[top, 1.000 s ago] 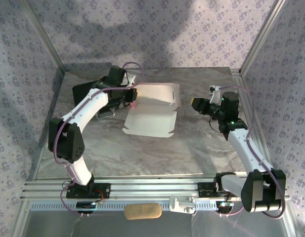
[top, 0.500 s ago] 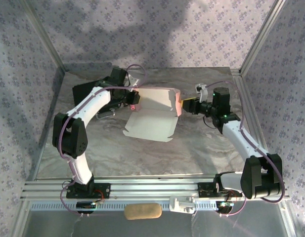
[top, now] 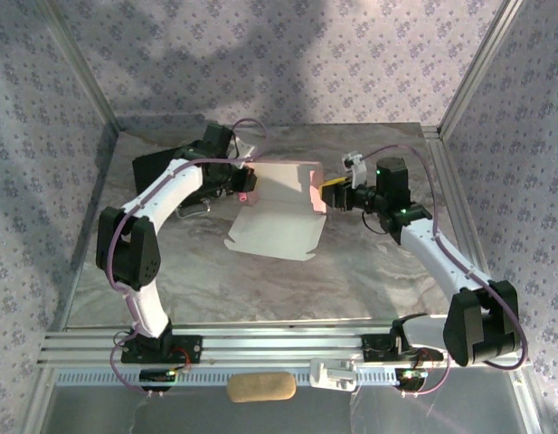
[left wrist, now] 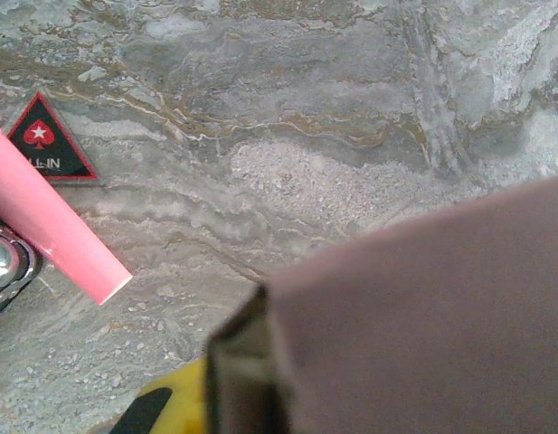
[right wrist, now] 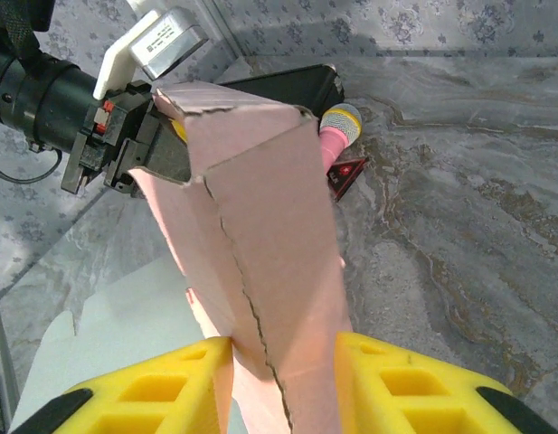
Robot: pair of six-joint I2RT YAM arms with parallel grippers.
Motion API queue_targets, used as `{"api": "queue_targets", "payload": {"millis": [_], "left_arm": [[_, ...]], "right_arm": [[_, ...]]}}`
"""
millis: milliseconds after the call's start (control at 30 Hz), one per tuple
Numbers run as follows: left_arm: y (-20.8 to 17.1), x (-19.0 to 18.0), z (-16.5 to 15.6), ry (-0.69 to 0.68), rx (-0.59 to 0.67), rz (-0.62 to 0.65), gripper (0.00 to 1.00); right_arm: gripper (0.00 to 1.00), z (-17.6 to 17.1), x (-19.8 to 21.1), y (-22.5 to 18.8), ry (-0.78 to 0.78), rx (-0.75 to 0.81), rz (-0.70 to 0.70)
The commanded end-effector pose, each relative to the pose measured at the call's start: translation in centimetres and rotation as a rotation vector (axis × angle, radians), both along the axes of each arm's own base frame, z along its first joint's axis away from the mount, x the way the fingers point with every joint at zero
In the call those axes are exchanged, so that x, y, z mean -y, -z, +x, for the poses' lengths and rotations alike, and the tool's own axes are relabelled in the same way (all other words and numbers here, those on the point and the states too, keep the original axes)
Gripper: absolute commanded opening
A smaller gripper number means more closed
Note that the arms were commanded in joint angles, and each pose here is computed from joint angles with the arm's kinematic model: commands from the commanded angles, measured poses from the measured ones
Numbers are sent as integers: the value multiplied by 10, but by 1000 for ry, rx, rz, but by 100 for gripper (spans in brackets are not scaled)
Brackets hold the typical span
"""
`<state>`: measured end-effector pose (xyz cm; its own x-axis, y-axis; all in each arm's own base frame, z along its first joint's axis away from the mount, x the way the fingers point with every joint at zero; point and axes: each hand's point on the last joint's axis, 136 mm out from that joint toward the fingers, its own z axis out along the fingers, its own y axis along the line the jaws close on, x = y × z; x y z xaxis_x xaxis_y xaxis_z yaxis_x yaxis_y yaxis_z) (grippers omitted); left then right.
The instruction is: Fold the paper box
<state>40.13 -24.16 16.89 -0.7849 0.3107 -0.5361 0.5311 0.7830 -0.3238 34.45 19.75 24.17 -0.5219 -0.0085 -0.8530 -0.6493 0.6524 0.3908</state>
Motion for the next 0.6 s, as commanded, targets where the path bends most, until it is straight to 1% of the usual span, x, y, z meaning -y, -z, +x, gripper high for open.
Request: {"api": "queue_targets", "payload": {"millis": [0, 333, 433, 567], "left_arm": [[-26, 9, -1, 26, 47, -36, 0], [-32, 12, -7, 34, 68, -23, 0], [-33, 13, -8, 32, 72, -16, 0], [-35, 15, -9, 27, 81, 0, 0]], "right_arm": [[37, 5, 1, -3, 31, 30, -61], [37, 11, -6, -2, 65, 51, -145], [36, 13, -10, 1, 93, 64, -206], [34, 22, -9, 11, 182, 69, -316]]}}
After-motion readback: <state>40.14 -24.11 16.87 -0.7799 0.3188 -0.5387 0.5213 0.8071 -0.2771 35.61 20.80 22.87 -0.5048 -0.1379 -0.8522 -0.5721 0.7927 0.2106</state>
